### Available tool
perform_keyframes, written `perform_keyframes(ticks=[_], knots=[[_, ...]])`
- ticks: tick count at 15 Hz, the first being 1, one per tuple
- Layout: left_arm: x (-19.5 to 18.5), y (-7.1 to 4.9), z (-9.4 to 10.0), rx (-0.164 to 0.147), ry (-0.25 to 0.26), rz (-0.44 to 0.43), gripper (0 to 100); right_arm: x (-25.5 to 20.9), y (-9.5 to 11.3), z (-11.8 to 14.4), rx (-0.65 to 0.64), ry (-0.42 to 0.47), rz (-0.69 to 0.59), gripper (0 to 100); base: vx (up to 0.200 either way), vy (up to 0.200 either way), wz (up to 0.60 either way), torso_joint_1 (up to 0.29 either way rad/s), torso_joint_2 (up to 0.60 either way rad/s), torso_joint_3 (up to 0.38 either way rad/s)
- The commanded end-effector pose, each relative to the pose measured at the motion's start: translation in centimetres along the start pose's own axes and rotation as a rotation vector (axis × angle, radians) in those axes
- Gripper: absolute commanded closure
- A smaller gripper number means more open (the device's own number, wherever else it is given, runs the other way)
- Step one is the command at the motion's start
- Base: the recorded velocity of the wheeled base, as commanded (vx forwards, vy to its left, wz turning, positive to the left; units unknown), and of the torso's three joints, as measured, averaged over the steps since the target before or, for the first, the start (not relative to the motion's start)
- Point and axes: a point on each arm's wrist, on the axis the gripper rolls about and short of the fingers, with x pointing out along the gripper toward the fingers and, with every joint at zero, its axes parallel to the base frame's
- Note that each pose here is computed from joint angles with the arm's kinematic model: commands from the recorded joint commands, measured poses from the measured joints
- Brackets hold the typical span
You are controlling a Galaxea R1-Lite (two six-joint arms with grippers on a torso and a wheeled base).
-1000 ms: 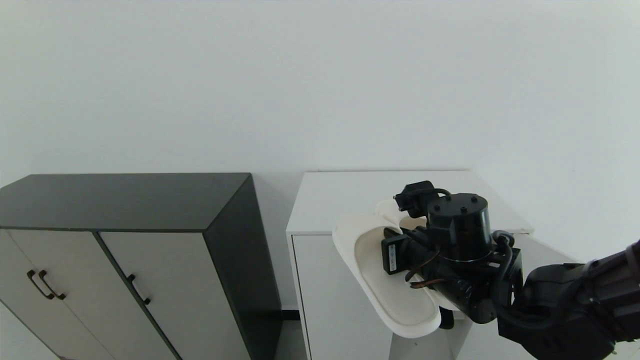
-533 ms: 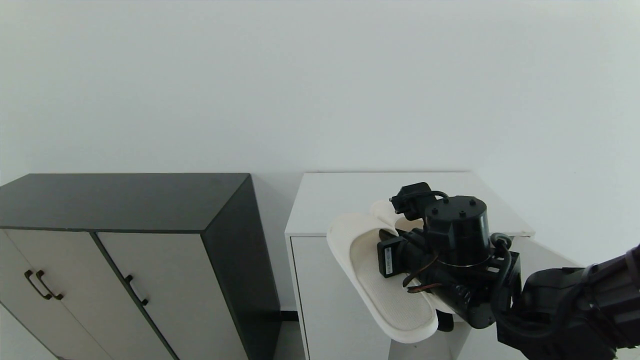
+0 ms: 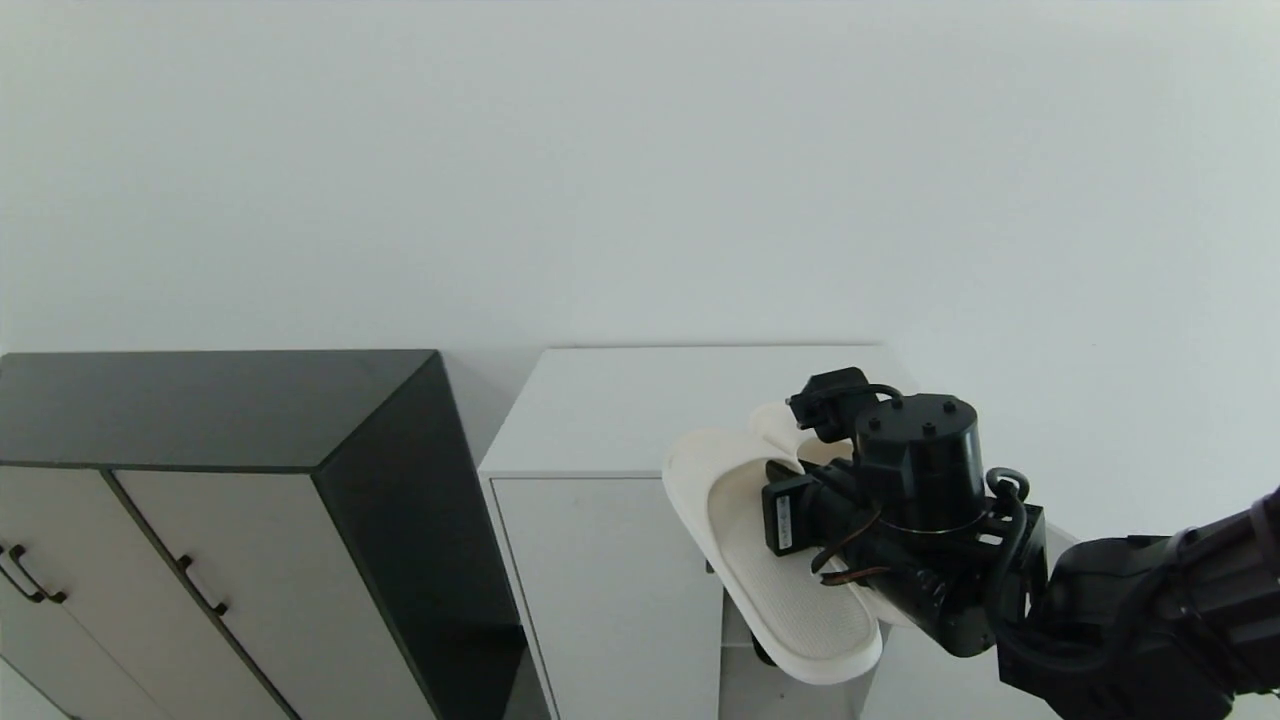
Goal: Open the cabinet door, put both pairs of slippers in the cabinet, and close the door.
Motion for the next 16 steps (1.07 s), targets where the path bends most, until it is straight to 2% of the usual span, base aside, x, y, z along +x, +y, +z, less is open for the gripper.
perform_keyframes(ticks=[1,5,9,16], knots=[[0.0,0.0,0.0,0.001,0.001,0.001,100,0.0,0.1,0.0,-0.002,0.001,0.004,100,0.0,-0.2,0.0,0.002,0.01,0.002],[0.0,0.0,0.0,-0.001,0.001,0.001,100,-0.3,0.0,-0.3,-0.004,0.005,0.003,100,0.0,-0.2,0.0,0.0,0.0,0.001],[0.0,0.0,0.0,0.001,0.0,0.0,100,-1.5,0.3,-0.7,-0.01,0.004,0.028,100,0.0,0.0,0.0,0.0,0.0,0.0],[0.0,0.0,0.0,0.007,0.0,0.001,100,-1.8,0.1,-1.3,-0.012,-0.004,-0.012,100,0.0,0.0,0.0,0.0,0.0,0.0]])
